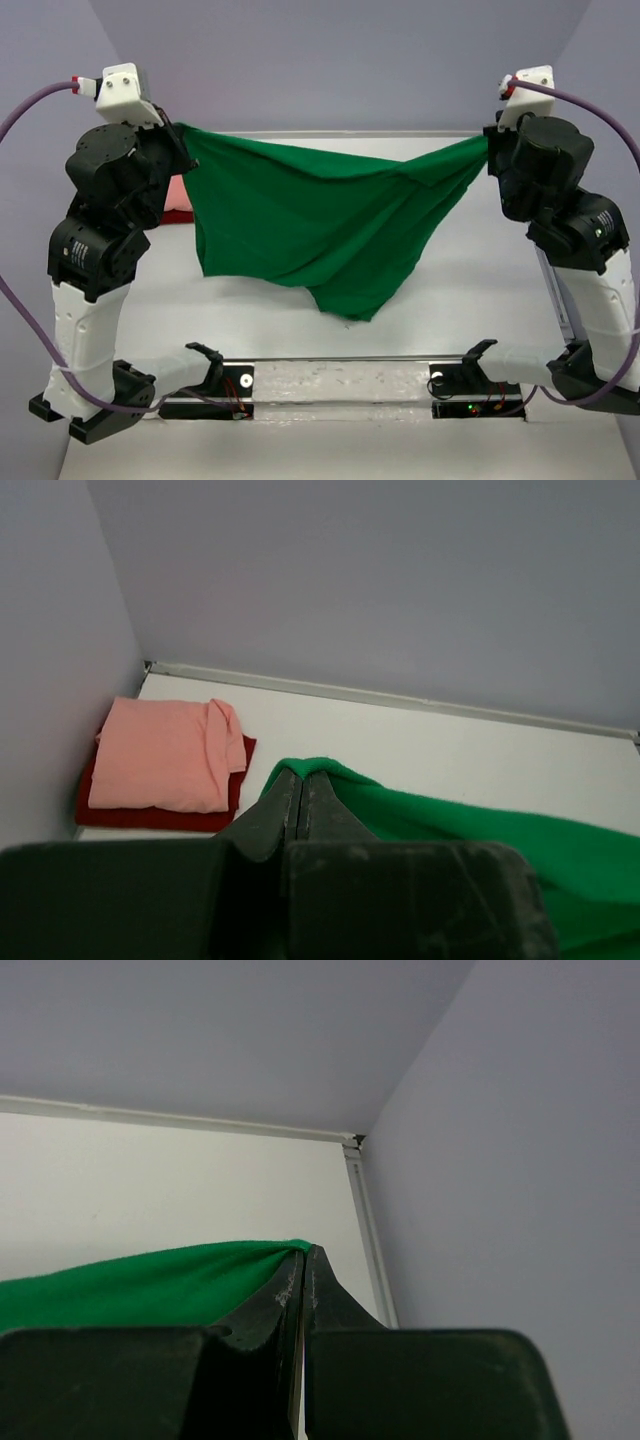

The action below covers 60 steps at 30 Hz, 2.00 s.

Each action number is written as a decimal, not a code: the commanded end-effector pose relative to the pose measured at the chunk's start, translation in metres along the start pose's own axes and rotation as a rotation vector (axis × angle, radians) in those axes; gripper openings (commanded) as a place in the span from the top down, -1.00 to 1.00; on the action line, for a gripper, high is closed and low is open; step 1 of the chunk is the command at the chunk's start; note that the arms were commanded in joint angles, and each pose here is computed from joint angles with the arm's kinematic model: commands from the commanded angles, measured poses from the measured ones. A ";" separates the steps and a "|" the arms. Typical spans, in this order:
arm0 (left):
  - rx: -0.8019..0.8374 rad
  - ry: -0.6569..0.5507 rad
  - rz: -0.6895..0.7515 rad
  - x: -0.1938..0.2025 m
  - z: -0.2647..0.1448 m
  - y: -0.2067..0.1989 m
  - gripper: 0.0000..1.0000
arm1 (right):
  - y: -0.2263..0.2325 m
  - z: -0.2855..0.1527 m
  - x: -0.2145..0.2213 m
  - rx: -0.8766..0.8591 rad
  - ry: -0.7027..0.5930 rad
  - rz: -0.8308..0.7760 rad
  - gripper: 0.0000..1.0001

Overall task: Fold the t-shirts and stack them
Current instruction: Flatten the tshirt out

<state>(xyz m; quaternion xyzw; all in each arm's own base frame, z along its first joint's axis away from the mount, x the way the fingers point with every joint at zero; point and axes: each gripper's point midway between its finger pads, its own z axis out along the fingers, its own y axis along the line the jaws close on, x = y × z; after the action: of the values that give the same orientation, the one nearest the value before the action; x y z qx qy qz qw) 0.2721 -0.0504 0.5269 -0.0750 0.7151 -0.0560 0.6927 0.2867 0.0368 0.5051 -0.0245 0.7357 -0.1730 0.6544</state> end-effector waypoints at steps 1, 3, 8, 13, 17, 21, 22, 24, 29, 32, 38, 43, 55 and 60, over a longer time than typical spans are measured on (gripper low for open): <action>-0.028 -0.119 -0.035 -0.020 -0.038 0.025 1.00 | -0.055 -0.036 -0.004 0.105 -0.086 0.078 1.00; -0.022 -0.137 -0.056 -0.019 -0.054 0.034 1.00 | -0.060 -0.042 0.003 0.105 -0.087 0.082 1.00; -0.009 -0.099 -0.080 0.004 -0.068 0.040 1.00 | -0.070 -0.063 0.019 0.054 -0.076 0.141 1.00; 0.017 -0.091 -0.103 0.008 -0.072 0.038 1.00 | -0.058 -0.070 0.037 -0.030 -0.030 0.175 1.00; 0.030 -0.092 -0.098 0.003 -0.069 0.033 1.00 | -0.060 -0.073 0.036 -0.037 -0.032 0.185 1.00; 0.041 -0.086 -0.076 0.000 -0.051 0.021 1.00 | -0.061 -0.068 0.018 -0.026 -0.061 0.180 1.00; 0.046 -0.101 -0.077 -0.006 -0.049 0.019 1.00 | -0.062 -0.065 0.013 -0.005 -0.073 0.167 1.00; 0.037 -0.093 -0.059 -0.007 -0.037 0.014 1.00 | -0.053 -0.054 0.008 0.003 -0.072 0.140 1.00; 0.038 -0.056 -0.023 -0.006 -0.008 -0.002 1.00 | -0.029 -0.034 -0.006 -0.003 -0.055 0.114 1.00; 0.035 -0.025 -0.016 0.007 0.003 -0.008 1.00 | -0.012 -0.019 -0.001 0.002 -0.013 0.067 1.00; 0.008 0.040 0.014 0.038 0.034 -0.016 1.00 | 0.030 0.020 0.019 -0.025 0.087 0.023 1.00; -0.013 0.118 0.023 0.065 0.072 -0.028 1.00 | 0.046 0.064 0.027 -0.060 0.165 0.087 1.00; 0.033 0.121 0.014 0.046 0.148 -0.046 1.00 | 0.078 0.127 -0.011 -0.163 0.113 0.183 1.00; 0.103 0.021 -0.050 0.000 0.124 -0.070 1.00 | 0.074 0.106 -0.041 -0.229 0.037 0.270 1.00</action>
<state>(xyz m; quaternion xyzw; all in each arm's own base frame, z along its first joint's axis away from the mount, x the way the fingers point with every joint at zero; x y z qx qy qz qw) 0.4336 -0.1079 0.4434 -0.0535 0.7936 -0.0490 0.6041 0.4371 0.0913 0.4513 -0.0120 0.8084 -0.0647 0.5849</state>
